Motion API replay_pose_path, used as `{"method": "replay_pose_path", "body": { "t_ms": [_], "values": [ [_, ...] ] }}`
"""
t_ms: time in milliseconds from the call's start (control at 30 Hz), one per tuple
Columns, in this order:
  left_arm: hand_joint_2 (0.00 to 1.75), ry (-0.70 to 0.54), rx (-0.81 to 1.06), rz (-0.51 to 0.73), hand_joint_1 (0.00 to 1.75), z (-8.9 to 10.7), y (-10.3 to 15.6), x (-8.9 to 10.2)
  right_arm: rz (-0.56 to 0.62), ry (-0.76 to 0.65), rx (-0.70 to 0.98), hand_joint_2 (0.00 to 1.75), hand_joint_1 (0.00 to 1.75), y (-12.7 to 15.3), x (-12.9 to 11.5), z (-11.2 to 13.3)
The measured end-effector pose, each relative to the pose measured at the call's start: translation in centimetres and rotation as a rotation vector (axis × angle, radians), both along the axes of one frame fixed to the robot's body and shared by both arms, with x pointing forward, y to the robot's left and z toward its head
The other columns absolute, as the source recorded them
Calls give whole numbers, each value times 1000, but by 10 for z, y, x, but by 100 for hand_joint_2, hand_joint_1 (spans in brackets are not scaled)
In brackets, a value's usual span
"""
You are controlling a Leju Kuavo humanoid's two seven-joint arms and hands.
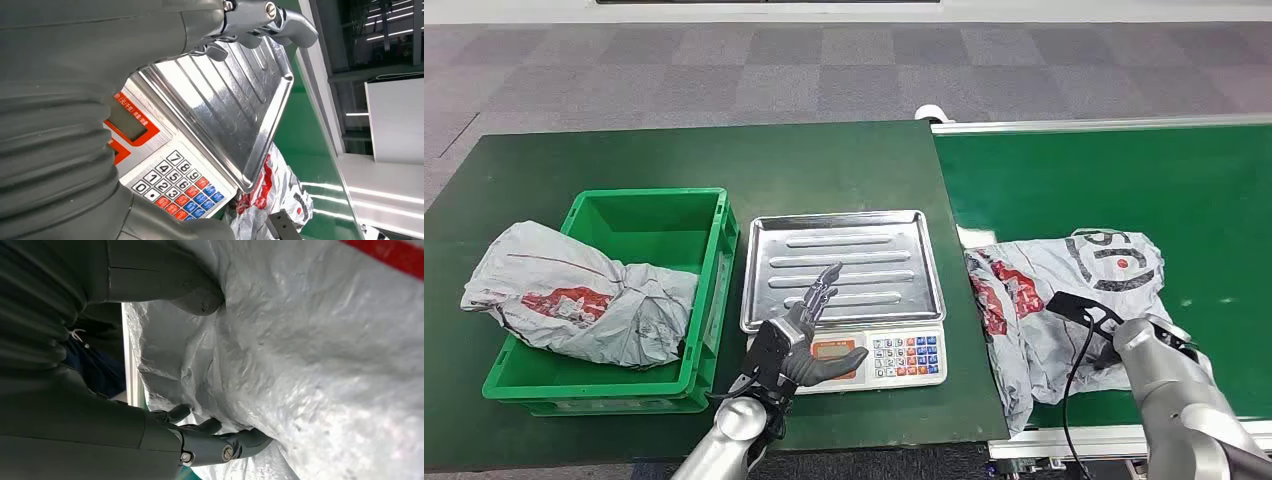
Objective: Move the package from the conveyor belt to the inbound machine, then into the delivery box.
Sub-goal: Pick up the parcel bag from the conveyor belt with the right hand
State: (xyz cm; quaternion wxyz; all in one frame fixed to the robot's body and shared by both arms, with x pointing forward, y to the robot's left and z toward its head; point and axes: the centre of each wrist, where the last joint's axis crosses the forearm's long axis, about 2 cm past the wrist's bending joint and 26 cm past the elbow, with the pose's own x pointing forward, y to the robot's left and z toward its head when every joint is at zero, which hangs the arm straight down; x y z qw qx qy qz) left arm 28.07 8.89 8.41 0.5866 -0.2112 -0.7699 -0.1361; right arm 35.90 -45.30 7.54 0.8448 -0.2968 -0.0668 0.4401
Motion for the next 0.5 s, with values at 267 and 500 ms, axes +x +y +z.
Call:
{"method": "replay_pose_path", "body": {
  "t_ms": [267, 500],
  "values": [
    [175, 9, 6, 23, 0, -5, 4, -5, 42, -118, 13, 175, 175, 3, 2, 0],
    [175, 0, 7, 39, 0, -7, 9, -9, 72, -178, 17, 175, 175, 12, 7, 2]
  ]
}}
